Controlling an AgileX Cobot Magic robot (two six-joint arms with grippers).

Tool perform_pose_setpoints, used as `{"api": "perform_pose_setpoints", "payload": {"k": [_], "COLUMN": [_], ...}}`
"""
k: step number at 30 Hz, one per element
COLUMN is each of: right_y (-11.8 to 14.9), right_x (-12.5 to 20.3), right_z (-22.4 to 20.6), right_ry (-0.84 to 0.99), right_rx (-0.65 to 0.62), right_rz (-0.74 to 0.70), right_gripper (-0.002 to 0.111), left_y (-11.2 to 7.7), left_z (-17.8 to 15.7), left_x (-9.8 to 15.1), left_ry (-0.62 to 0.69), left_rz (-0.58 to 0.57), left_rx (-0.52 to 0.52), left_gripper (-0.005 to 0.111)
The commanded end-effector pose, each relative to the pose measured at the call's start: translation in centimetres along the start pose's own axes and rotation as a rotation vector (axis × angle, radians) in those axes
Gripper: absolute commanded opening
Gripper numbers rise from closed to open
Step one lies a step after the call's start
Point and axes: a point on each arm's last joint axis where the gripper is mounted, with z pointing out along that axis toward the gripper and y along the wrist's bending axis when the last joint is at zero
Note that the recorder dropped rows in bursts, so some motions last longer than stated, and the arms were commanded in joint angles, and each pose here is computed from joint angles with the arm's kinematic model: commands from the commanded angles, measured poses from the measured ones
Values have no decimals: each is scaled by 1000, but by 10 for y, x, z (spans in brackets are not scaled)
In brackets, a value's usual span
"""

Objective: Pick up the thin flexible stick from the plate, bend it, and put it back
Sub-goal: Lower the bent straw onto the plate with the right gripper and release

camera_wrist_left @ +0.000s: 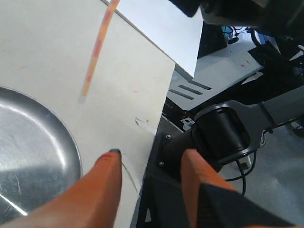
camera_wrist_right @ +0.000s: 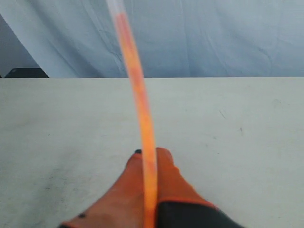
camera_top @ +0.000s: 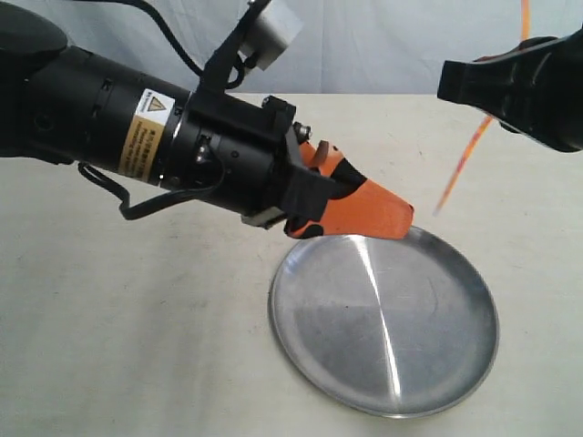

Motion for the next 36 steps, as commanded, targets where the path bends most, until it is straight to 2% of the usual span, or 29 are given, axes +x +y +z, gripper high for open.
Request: {"api": "perform_pose_setpoints", "payload": {"k": [1, 4, 9, 13, 22, 28, 32, 36], "right_y": [-6, -5, 1, 9, 18, 19, 17, 17], "right_x": [2, 11, 34, 53, 99, 128, 142, 154], "right_z": [-1, 3, 22, 45, 95, 119, 128, 138], "right_ry": [31, 124, 322, 446, 639, 734, 789, 809], "right_rx": [54, 61, 52, 23, 32, 38, 56, 44], "right_rz": [-63, -143, -260, -321, -391, -413, -427, -448], "right_gripper": [-1, -1, -1, -1, -1, -1, -1, -1], "left_y": [-8, -8, -3, -10, -49, -75, -83, -83], "left_z": [-8, -22, -63, -98, -168, -191, -204, -215], "left_x": [-3, -8, -21, -27, -35, -31, -32, -34], "left_ry": [-25, -70, -192, -295, -551, -670, -760, -811], "left_rz": [18, 27, 42, 77, 211, 290, 372, 436], "left_rx": [3, -24, -112, -184, -391, -494, -633, -762], "left_gripper": [38, 27, 1, 0, 0, 0, 0, 0]}}
